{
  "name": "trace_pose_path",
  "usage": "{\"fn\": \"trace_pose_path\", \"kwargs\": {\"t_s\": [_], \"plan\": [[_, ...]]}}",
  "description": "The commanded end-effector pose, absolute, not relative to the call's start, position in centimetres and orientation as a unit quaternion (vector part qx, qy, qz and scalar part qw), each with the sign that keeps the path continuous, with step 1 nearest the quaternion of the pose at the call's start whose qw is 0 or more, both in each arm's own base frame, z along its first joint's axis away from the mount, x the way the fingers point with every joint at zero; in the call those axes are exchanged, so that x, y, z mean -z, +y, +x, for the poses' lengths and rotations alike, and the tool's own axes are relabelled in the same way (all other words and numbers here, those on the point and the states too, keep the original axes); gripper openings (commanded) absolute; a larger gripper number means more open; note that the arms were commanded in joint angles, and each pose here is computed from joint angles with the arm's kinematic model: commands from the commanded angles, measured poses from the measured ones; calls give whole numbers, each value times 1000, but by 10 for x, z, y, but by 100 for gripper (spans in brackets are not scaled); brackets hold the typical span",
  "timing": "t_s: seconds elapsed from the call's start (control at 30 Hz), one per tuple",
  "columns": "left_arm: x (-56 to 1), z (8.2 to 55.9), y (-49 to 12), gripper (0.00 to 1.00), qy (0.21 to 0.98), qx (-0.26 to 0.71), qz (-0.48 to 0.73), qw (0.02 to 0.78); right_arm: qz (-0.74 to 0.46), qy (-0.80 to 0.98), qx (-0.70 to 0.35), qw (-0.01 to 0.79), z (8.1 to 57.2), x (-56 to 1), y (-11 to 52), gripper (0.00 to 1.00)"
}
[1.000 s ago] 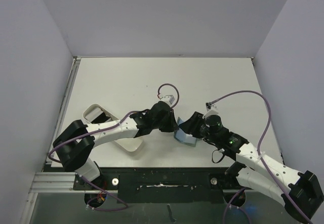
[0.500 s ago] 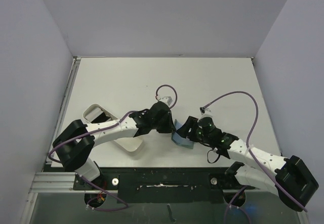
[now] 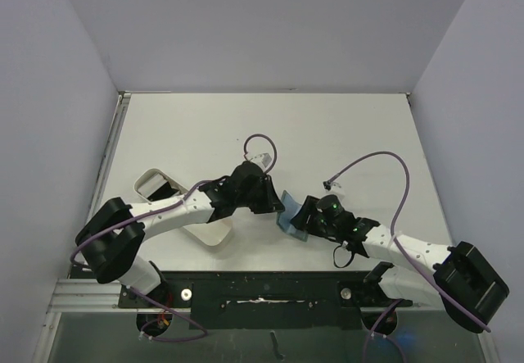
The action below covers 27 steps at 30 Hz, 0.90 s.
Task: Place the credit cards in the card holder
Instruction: Open the card holder at the center of the board.
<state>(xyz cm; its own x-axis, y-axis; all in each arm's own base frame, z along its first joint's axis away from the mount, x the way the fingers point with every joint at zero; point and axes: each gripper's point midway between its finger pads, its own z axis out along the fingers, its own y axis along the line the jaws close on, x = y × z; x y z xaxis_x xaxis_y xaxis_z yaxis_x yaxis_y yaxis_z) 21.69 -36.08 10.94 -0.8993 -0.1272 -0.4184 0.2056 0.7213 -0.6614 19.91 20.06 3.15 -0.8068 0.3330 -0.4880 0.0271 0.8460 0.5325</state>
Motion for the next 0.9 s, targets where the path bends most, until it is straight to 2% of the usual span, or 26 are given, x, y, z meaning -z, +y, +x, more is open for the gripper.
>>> {"fn": "trace_pose_path", "kwargs": {"t_s": [0.0, 0.13, 0.23, 0.57, 0.87], "plan": [[-158, 227, -368, 0, 859, 443, 22, 255, 134, 930, -165, 300, 197, -18, 165, 53], [-153, 235, -354, 0, 870, 414, 23, 265, 162, 930, -114, 310, 191, -31, 138, 52], [-155, 237, -351, 0, 872, 410, 28, 268, 176, 916, -124, 338, 192, -56, 131, 52], [-156, 239, -354, 0, 875, 403, 40, 267, 123, 856, -302, 401, 209, -141, 187, 51], [-149, 231, -372, 0, 842, 479, 18, 246, 112, 869, -301, 377, 222, -124, 209, 53]]}}
